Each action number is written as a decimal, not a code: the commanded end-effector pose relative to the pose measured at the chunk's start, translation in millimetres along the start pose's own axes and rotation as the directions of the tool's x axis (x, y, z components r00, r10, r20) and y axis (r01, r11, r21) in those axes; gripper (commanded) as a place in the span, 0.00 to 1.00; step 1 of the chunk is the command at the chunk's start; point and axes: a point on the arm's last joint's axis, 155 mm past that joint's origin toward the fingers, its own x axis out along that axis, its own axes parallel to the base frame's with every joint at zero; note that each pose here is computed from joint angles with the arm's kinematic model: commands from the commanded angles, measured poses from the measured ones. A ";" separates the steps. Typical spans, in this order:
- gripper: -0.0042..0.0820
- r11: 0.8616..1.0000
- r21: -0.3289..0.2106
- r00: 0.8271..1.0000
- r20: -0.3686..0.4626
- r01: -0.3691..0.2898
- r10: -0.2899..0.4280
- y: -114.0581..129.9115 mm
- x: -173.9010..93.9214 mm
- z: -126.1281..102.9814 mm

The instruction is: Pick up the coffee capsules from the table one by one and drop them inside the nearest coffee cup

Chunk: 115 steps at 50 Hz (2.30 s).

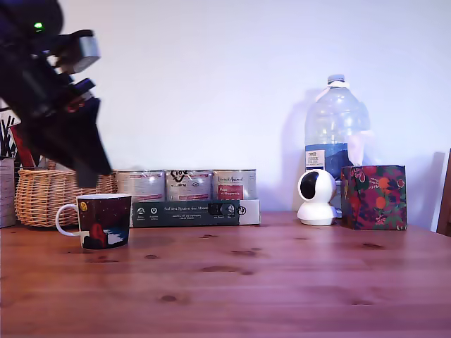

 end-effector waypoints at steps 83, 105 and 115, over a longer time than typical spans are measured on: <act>0.32 0.978 -0.152 0.989 0.016 -0.144 0.148 93.8 33.3 70.0; 0.32 0.968 -0.173 0.981 -0.095 -0.184 0.169 111.5 50.2 65.0; 0.32 0.968 -0.175 0.981 -0.105 -0.182 0.165 110.8 50.4 62.5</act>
